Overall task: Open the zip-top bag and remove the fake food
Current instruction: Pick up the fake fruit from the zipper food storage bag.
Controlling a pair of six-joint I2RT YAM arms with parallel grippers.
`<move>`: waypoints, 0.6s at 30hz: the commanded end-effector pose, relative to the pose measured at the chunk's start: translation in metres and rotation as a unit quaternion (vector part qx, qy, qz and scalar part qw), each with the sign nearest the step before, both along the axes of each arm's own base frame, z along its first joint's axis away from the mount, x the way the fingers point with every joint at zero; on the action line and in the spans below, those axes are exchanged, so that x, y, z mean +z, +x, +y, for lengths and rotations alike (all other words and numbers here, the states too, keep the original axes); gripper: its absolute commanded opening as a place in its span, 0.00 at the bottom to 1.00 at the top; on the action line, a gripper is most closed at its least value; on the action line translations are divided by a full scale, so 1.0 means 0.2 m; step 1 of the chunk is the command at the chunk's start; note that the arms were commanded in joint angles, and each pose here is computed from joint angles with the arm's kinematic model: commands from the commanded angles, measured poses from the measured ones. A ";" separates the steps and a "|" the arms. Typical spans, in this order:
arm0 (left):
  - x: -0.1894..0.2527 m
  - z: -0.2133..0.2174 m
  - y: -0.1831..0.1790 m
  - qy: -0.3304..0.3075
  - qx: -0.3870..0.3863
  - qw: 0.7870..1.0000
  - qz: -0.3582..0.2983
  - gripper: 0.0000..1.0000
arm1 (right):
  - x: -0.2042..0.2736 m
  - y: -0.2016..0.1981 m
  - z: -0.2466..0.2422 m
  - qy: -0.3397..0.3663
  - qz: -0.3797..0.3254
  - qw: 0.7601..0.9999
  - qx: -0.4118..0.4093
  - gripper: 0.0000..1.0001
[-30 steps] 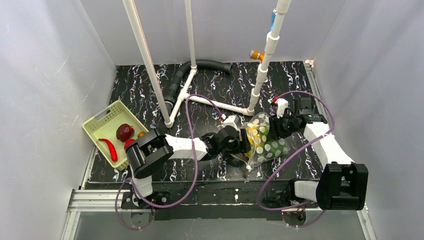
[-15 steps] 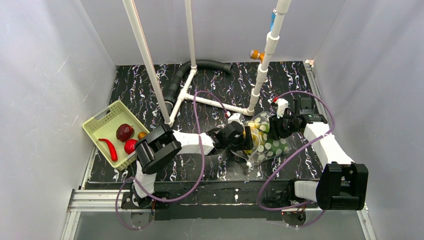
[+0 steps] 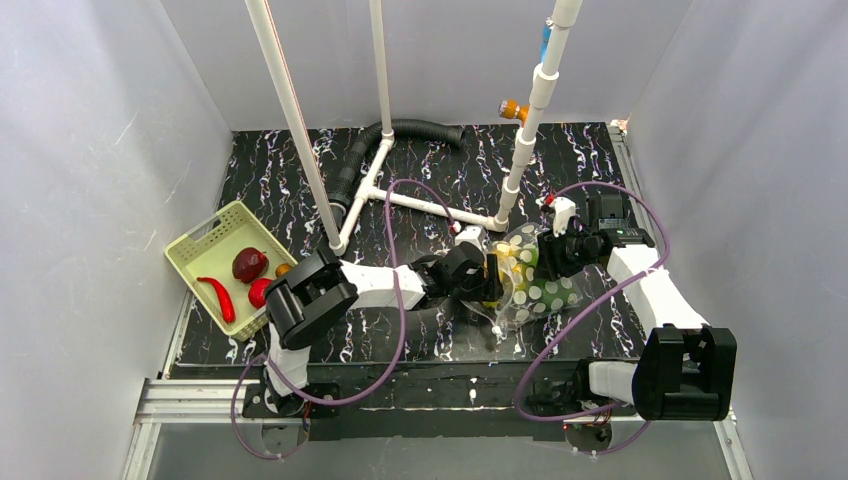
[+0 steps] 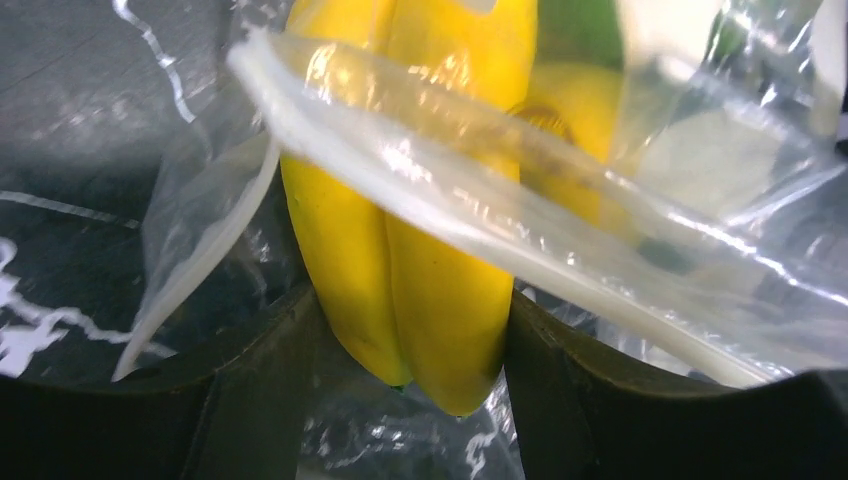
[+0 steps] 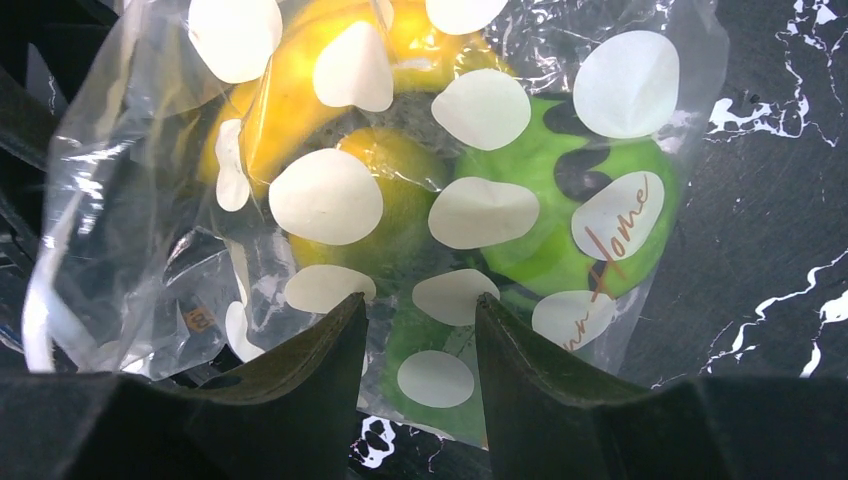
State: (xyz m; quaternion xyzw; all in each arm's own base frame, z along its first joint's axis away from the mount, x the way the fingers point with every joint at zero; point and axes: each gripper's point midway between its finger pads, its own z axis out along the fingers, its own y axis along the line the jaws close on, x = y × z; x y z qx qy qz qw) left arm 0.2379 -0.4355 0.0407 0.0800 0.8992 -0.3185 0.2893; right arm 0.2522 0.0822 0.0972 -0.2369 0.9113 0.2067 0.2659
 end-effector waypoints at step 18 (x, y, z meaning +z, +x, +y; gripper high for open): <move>0.17 0.24 -0.19 0.056 -0.093 0.994 0.005 0.03 | 0.10 -0.02 0.07 0.034 -0.031 0.998 0.038 0.51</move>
